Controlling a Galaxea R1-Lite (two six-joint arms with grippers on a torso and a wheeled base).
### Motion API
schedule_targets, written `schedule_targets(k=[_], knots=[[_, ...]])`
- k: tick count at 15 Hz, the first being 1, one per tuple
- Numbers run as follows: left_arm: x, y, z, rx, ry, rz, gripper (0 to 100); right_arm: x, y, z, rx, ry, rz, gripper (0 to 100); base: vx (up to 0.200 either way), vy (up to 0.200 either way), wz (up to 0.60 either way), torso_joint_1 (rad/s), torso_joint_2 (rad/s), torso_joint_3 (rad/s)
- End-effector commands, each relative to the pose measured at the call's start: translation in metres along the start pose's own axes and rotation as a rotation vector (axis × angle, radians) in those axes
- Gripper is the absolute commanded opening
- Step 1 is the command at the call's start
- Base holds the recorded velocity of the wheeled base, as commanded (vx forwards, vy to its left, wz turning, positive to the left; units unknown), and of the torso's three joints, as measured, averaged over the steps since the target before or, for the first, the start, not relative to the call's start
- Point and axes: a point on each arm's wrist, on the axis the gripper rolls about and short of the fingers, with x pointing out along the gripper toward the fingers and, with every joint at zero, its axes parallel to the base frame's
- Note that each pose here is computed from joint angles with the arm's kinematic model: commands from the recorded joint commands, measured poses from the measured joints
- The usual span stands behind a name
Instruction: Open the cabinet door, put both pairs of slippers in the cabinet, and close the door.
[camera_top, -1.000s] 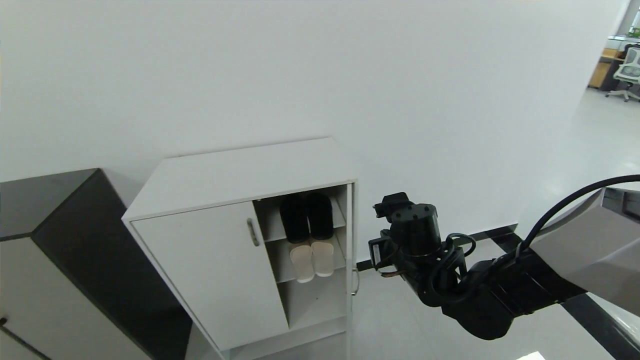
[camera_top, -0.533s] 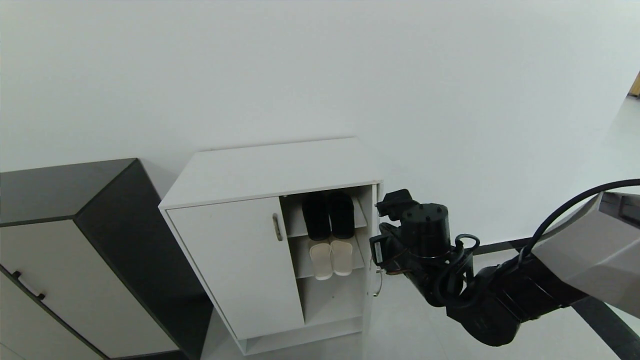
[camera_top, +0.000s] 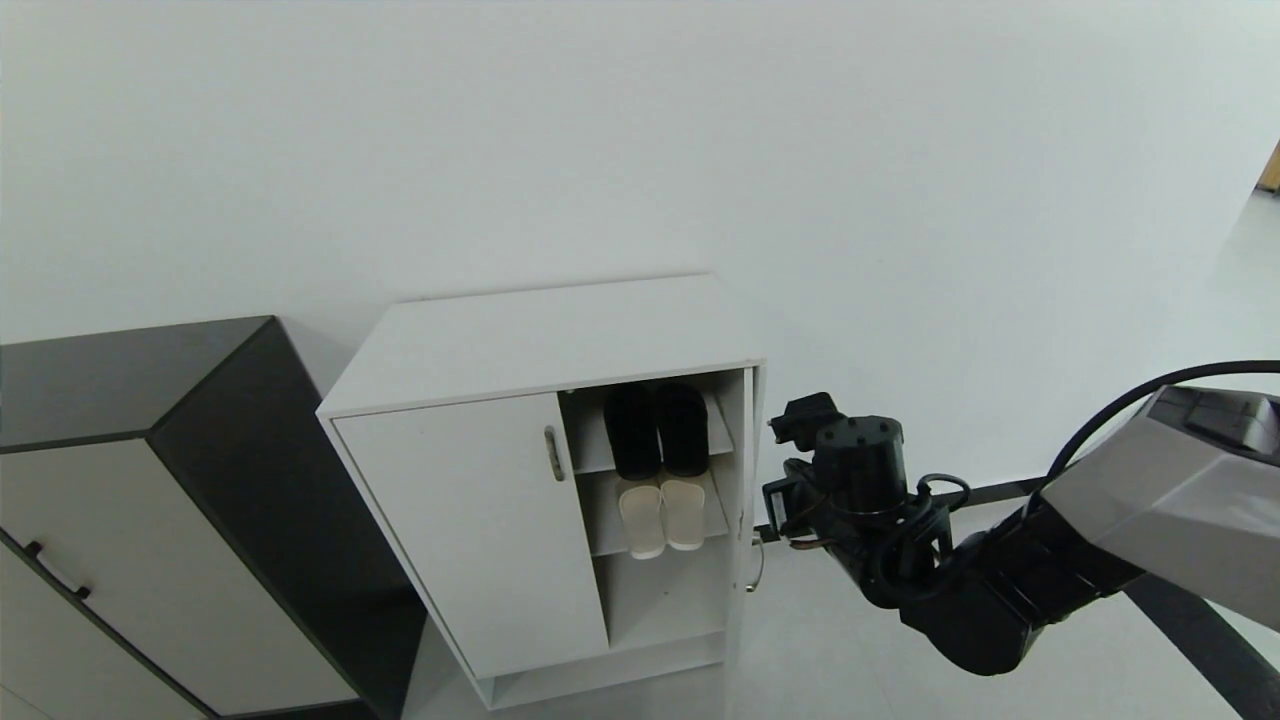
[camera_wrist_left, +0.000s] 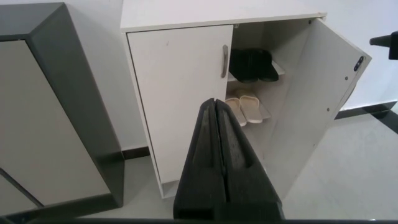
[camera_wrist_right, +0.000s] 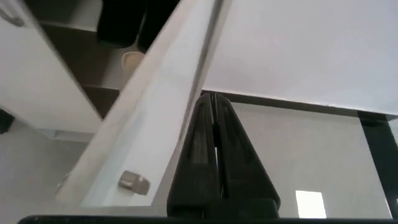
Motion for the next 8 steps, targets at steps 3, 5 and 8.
schedule_targets(k=[3, 5, 8], knots=[[0.000, 0.000, 0.000, -0.001, 0.000, -0.001, 0, 0.009, 0.005, -0.011, -0.010, 0.024, 0.001, 0, 0.000, 0.000, 0.00, 0.000, 0.00, 0.000], [0.000, 0.000, 0.000, -0.001, 0.000, -0.001, 0, 0.008, 0.019, -0.007, 0.033, 0.001, 0.032, 0, 0.000, 0.000, 0.00, 0.000, 0.00, 0.000], [0.000, 0.000, 0.000, -0.001, 0.000, 0.001, 0, -0.001, 0.041, 0.002, 0.138, -0.031, 0.101, 0, 0.000, 0.000, 0.00, 0.000, 0.00, 0.000]])
